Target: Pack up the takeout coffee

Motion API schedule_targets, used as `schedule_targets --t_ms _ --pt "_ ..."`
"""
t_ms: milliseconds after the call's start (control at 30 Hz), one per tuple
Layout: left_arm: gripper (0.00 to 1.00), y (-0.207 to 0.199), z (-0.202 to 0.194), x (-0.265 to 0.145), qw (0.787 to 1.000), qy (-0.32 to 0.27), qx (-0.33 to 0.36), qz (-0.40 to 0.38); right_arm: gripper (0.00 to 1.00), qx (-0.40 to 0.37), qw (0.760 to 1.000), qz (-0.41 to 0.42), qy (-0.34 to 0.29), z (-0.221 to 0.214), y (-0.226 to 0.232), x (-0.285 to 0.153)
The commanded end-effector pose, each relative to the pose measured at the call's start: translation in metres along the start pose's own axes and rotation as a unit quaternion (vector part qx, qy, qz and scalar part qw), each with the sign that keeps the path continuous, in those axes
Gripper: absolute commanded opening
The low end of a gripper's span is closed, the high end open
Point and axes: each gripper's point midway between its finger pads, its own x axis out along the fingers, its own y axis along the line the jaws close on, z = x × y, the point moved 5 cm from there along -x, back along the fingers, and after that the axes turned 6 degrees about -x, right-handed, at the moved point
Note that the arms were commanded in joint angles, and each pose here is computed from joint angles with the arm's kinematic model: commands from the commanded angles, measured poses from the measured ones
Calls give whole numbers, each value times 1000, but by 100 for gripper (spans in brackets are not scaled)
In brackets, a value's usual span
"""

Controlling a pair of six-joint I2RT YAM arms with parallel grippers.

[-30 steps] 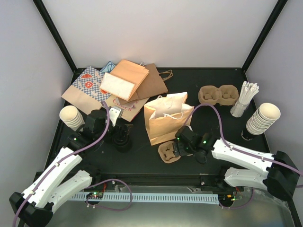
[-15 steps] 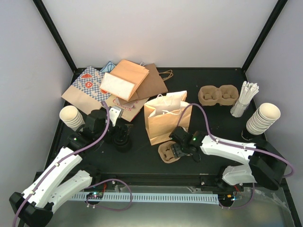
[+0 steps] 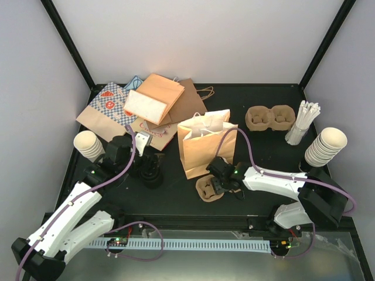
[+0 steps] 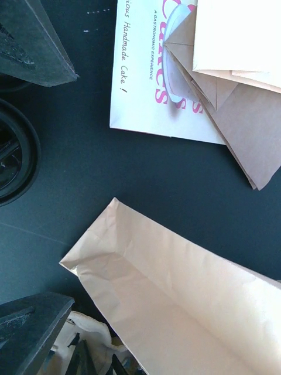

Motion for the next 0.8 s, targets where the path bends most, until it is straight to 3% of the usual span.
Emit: schedule_targets --t_ms 0,633,700,767 --pt "99 2 1 0 1000 -1 4 6 59 3 1000 6 -22 4 2 -4" --pt "99 2 0 1 1000 1 2 6 36 18 998 26 -51 1 -7 -45" --pt "99 2 0 1 1000 0 2 6 36 18 998 24 -55 1 -8 -48" --pt "99 2 0 1 1000 0 2 6 46 15 998 24 -53 0 -8 -49"
